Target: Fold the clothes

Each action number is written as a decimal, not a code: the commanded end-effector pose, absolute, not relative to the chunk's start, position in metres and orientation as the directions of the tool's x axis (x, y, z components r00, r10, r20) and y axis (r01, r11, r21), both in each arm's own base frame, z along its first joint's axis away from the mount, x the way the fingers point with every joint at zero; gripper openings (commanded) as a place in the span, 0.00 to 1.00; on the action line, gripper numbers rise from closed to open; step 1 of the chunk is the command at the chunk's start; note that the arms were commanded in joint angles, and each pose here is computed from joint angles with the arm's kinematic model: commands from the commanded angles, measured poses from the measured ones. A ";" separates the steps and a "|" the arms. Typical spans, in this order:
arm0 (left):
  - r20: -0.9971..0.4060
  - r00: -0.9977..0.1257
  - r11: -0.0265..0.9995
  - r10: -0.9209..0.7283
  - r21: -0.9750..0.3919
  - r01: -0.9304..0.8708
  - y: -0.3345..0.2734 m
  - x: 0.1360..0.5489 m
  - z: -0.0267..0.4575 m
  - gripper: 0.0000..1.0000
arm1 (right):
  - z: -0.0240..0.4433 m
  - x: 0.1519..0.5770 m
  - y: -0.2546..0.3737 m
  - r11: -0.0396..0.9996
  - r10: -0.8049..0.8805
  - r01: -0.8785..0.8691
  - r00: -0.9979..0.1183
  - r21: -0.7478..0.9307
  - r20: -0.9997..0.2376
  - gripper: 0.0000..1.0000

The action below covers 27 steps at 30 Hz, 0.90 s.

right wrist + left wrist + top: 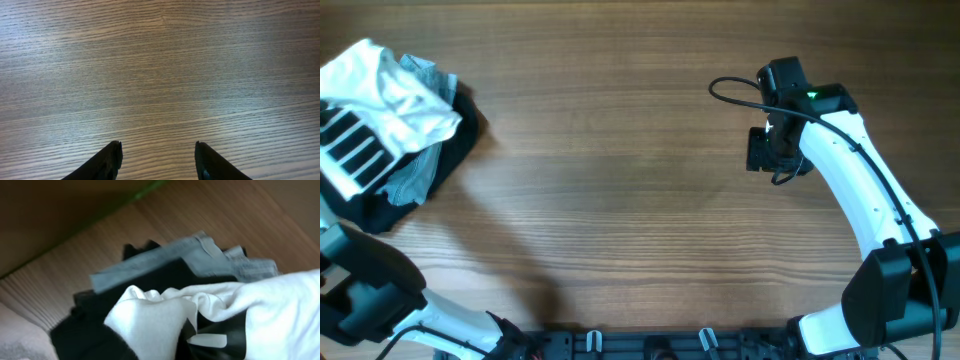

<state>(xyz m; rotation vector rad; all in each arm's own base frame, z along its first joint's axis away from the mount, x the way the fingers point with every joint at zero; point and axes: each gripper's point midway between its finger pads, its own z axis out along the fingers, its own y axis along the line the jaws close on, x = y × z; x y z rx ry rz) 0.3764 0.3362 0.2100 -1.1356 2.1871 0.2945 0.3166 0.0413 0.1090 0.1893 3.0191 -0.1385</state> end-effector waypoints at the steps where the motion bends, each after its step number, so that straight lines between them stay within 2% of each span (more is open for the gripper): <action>1: -0.633 -0.350 0.545 -0.691 -0.138 -0.827 0.360 0.363 0.208 0.25 | 0.115 0.318 0.038 0.986 0.123 0.137 -0.982 -0.090 -0.143 0.53; 2: -0.623 -0.349 0.536 -0.700 -0.135 -0.834 0.364 0.360 0.202 0.57 | 0.115 0.319 0.038 0.986 0.123 0.137 -0.982 -0.090 -0.146 0.56; 3: -0.619 -0.346 0.529 -0.705 -0.135 -0.838 0.367 0.358 0.200 0.84 | 0.115 0.320 0.039 0.986 0.125 0.139 -0.981 -0.087 -0.151 0.61; 4: -0.620 -0.342 0.525 -0.707 -0.136 -0.840 0.368 0.357 0.200 0.95 | 0.115 0.324 0.040 0.987 0.127 0.141 -0.978 -0.077 -0.164 0.66; 5: -0.624 -0.339 0.527 -0.704 -0.138 -0.839 0.368 0.357 0.202 1.00 | 0.116 0.329 0.045 0.989 0.130 0.140 -0.975 -0.047 -0.178 0.78; 8: -0.634 -0.354 0.554 -0.688 -0.144 -0.820 0.353 0.364 0.215 1.00 | 0.121 0.353 0.071 0.986 0.142 0.116 -0.959 0.119 -0.246 0.98; 11: -0.657 -0.419 0.670 -0.626 -0.178 -0.721 0.302 0.396 0.239 1.00 | 0.137 0.393 0.077 0.975 0.135 0.051 -0.910 0.218 -0.391 1.00; 13: -0.654 -0.547 0.802 -0.523 -0.160 -0.575 0.239 0.427 0.243 1.00 | 0.149 0.415 0.065 0.979 0.079 -0.023 -0.870 0.200 -0.487 1.00; 16: -0.595 -0.698 0.903 -0.398 -0.121 -0.411 0.160 0.447 0.229 1.00 | 0.159 0.425 0.035 0.980 0.111 0.008 -0.848 0.198 -0.518 1.00; 19: -0.401 -0.863 0.951 -0.307 -0.103 -0.291 0.076 0.421 0.199 1.00 | 0.155 0.403 0.019 0.962 0.173 0.059 -0.888 0.268 -0.426 1.00; 22: -0.170 -0.927 0.942 -0.334 -0.089 -0.323 0.045 0.369 0.182 1.00 | 0.155 0.371 0.006 0.956 0.213 0.127 -0.919 0.264 -0.332 1.00; 25: -0.045 -0.926 0.926 -0.376 -0.068 -0.372 0.040 0.332 0.183 0.99 | 0.178 0.352 -0.002 0.964 0.218 0.140 -0.902 0.227 -0.372 1.00; 27: -0.059 -0.924 0.925 -0.378 -0.072 -0.374 0.038 0.323 0.187 0.99 | 0.196 0.339 -0.003 0.966 0.224 0.139 -0.873 0.218 -0.434 1.00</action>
